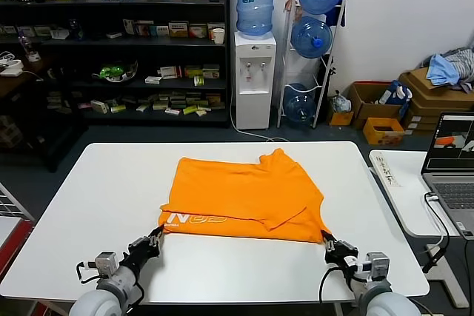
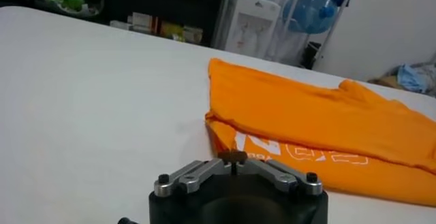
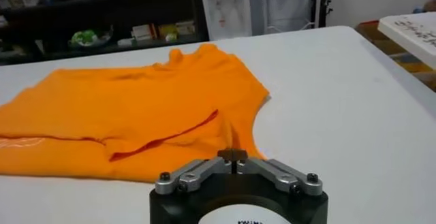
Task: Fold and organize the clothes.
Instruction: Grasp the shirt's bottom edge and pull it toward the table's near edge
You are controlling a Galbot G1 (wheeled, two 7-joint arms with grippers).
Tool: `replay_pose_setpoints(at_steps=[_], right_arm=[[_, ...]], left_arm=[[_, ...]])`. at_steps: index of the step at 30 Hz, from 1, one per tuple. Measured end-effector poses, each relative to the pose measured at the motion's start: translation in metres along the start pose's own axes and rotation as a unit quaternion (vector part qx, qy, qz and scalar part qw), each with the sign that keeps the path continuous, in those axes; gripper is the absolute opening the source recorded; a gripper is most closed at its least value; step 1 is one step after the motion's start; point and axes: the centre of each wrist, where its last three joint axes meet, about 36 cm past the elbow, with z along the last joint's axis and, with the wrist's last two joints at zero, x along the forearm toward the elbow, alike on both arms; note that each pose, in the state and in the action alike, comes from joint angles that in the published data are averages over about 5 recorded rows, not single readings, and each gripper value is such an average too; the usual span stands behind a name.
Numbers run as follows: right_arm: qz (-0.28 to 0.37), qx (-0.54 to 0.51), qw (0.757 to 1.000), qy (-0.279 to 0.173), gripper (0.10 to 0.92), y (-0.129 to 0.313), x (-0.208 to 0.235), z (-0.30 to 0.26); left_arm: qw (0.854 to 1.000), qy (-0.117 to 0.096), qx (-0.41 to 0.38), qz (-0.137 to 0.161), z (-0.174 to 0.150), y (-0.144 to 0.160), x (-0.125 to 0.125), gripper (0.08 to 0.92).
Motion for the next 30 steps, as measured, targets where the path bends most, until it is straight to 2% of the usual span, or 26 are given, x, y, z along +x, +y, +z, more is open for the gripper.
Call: replay_pose_setpoints(at_steps=[6, 22, 30], right_arm=[[-0.001, -0.004, 1.0, 0.018, 0.124, 0.002, 0.021, 0.001], [0.012, 0.001, 0.997, 0.079, 0.124, 0.017, 0.075, 0.009], [0.022, 0.004, 0.996, 0.089, 0.134, 0.017, 0.084, 0.011]], left_arm=[[1.0, 0.014, 0.009, -0.004, -0.009, 0.0, 0.018, 0.091], [0.995, 0.094, 0.032, -0.018, -0.016, -0.025, 0.091, 0.091], [0.992, 0.118, 0.037, -0.025, -0.014, -0.034, 0.111, 0.091]])
